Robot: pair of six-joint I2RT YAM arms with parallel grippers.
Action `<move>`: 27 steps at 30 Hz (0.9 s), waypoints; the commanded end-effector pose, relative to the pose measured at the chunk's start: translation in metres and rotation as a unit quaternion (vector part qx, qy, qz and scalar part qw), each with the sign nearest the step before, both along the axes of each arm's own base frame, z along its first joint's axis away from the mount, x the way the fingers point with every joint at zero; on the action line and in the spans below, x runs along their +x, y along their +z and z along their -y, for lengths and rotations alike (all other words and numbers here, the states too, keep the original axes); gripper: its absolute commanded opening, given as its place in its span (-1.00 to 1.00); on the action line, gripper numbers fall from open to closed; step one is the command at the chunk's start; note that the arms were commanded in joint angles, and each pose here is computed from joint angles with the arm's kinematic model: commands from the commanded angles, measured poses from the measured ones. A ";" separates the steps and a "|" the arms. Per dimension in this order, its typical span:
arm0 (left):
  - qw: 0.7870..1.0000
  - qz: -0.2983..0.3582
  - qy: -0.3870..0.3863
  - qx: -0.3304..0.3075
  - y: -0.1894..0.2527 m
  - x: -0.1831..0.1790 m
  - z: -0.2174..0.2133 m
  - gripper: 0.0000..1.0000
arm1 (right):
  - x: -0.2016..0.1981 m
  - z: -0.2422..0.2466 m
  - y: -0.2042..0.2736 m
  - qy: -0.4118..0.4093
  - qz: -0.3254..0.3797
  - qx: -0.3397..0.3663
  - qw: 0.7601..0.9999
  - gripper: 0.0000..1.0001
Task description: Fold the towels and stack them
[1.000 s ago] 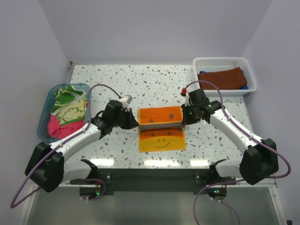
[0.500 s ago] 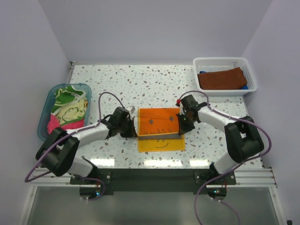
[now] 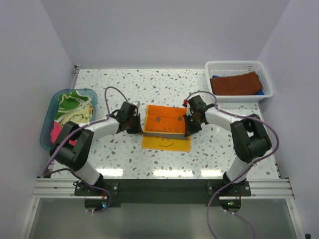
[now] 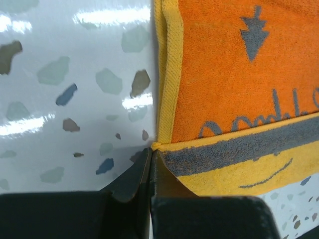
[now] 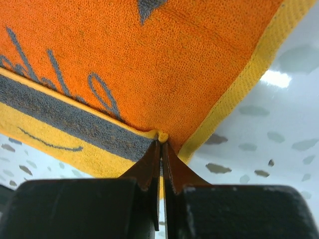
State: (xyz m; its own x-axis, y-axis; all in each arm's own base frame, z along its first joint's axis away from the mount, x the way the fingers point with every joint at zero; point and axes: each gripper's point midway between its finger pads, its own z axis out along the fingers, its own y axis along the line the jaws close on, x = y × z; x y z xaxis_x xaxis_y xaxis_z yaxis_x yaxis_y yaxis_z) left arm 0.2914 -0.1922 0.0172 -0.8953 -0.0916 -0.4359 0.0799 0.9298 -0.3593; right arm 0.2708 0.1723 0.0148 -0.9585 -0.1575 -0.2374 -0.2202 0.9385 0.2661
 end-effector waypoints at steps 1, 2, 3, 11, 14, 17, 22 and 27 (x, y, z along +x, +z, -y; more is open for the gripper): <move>1.000 0.016 -0.008 0.023 0.007 0.018 -0.008 -1.00 | 0.031 0.010 0.000 -0.002 0.051 -0.041 0.998 -1.00; 1.000 0.025 -0.012 0.014 0.014 0.020 -0.005 -1.00 | 0.033 0.011 0.007 -0.002 0.057 -0.042 0.997 -1.00; 0.999 0.030 -0.018 0.008 0.018 0.021 -0.003 -1.00 | 0.037 0.012 0.014 -0.004 0.067 -0.047 0.997 -1.00; 0.997 0.075 -0.033 0.008 0.058 0.036 0.001 -1.00 | 0.044 0.022 0.059 0.000 0.113 -0.064 0.992 -1.00; 0.996 0.089 -0.031 0.008 0.074 0.039 0.000 -1.00 | 0.044 0.025 0.074 -0.001 0.125 -0.066 0.990 -1.00; 0.995 0.099 -0.032 0.003 0.086 0.038 0.000 -1.00 | 0.043 0.025 0.087 -0.003 0.137 -0.061 0.989 -1.00; 0.994 0.104 -0.035 -0.009 0.097 0.031 0.001 -1.00 | 0.035 0.025 0.096 -0.008 0.142 -0.048 0.989 -1.00; 0.994 0.105 -0.040 -0.015 0.103 0.025 0.003 -1.00 | 0.021 0.026 0.096 -0.009 0.138 -0.034 0.990 -1.00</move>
